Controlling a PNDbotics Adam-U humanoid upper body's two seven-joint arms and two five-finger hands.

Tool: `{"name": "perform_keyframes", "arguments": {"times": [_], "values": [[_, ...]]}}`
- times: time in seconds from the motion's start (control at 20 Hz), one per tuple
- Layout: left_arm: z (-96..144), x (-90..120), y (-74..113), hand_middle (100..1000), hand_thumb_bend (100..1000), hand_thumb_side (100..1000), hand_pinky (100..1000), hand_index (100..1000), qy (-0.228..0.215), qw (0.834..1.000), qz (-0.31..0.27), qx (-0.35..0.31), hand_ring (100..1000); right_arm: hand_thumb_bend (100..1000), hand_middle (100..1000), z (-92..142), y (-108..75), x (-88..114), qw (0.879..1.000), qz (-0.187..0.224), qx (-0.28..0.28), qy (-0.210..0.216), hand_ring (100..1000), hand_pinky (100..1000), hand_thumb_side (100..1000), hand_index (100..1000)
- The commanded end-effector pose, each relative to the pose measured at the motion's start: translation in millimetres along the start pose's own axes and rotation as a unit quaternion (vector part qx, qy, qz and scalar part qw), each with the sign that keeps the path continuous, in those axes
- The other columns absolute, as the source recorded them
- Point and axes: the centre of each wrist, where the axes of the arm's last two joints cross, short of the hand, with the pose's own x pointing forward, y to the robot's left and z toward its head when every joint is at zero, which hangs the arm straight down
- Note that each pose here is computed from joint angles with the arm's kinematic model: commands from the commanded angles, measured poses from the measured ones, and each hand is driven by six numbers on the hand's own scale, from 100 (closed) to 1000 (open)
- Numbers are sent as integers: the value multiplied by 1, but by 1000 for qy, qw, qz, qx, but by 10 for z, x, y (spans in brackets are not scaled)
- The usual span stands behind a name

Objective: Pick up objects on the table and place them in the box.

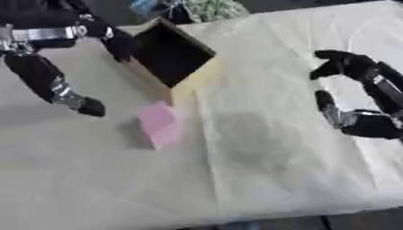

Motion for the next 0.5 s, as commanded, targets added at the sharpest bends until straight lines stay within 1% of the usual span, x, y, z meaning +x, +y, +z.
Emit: {"name": "perform_keyframes", "arguments": {"times": [0.05, 0.3, 0.4, 0.45, 0.5], "values": [[66, 28, 114, 714, 677, 464, 797, 974, 14, 999, -42, -6, 732, 100, 645, 0, -77, 14, 1000, 11, -3, -3, 754, 778, 340, 937], [20, 6, 76, 723, 720, 328, 813, 1000, 8, 996, -73, -43, 738, 100, 648, 0, -82, 13, 1000, 11, -5, -3, 756, 778, 339, 937], [12, -4, 71, 721, 729, 297, 813, 1000, 3, 995, -85, -53, 742, 100, 648, 1, -84, 13, 1000, 11, -6, -2, 756, 778, 340, 937], [5, -7, 67, 716, 730, 255, 814, 1000, 0, 994, -89, -57, 743, 100, 648, 2, -84, 12, 1000, 11, -6, -2, 756, 778, 340, 937], [-1, -10, 62, 716, 730, 255, 814, 1000, -3, 994, -94, -61, 743, 100, 648, 2, -85, 12, 1000, 11, -6, -2, 756, 778, 340, 937]]}}
